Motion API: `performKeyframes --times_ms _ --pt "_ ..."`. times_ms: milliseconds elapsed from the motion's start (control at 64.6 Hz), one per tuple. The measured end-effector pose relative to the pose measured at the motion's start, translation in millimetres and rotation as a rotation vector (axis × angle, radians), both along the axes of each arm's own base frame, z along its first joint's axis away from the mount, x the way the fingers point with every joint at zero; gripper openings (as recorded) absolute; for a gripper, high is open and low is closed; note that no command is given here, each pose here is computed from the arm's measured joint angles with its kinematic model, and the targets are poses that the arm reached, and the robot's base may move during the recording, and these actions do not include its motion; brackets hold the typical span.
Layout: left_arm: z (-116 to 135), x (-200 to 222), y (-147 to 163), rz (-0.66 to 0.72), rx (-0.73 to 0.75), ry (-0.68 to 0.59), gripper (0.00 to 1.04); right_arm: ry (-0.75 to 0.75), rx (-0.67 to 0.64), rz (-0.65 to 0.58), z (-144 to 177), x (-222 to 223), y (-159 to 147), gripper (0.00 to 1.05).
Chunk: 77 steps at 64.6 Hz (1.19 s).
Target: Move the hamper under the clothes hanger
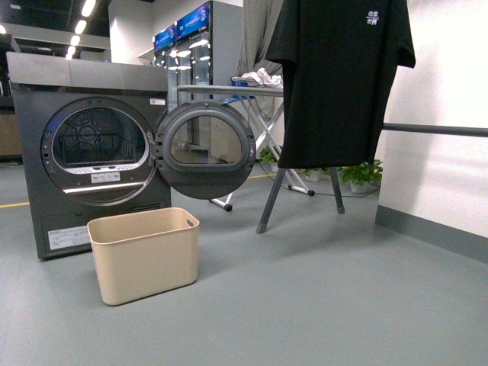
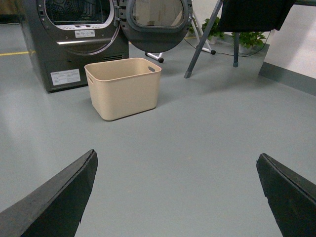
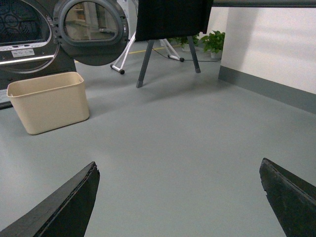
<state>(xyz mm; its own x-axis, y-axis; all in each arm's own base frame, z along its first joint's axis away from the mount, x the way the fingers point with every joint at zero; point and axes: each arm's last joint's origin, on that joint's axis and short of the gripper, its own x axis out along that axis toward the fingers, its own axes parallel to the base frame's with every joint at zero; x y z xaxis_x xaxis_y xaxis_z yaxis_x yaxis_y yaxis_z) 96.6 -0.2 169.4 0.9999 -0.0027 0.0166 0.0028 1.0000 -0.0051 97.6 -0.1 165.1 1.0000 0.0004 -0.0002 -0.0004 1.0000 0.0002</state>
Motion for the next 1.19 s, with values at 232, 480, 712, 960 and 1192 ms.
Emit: performKeyframes --times_ms 232,480,712,960,1192 --pt "0.0 0.0 0.0 0.000 0.000 0.000 0.98 0.000 0.000 0.000 0.0 0.0 0.0 0.97" --pt "-0.1 0.1 0.0 0.001 0.000 0.001 0.98 0.000 0.000 0.000 0.0 0.0 0.0 0.97" --pt "-0.1 0.1 0.0 0.000 0.000 0.001 0.98 0.002 0.000 0.000 -0.2 0.0 0.0 0.97" --pt "-0.1 0.1 0.1 0.002 0.000 0.002 0.98 0.001 0.000 0.002 -0.2 0.0 0.1 0.97" --pt "0.0 0.0 0.0 0.000 0.000 0.000 0.98 0.001 0.000 0.000 -0.1 0.0 0.0 0.97"
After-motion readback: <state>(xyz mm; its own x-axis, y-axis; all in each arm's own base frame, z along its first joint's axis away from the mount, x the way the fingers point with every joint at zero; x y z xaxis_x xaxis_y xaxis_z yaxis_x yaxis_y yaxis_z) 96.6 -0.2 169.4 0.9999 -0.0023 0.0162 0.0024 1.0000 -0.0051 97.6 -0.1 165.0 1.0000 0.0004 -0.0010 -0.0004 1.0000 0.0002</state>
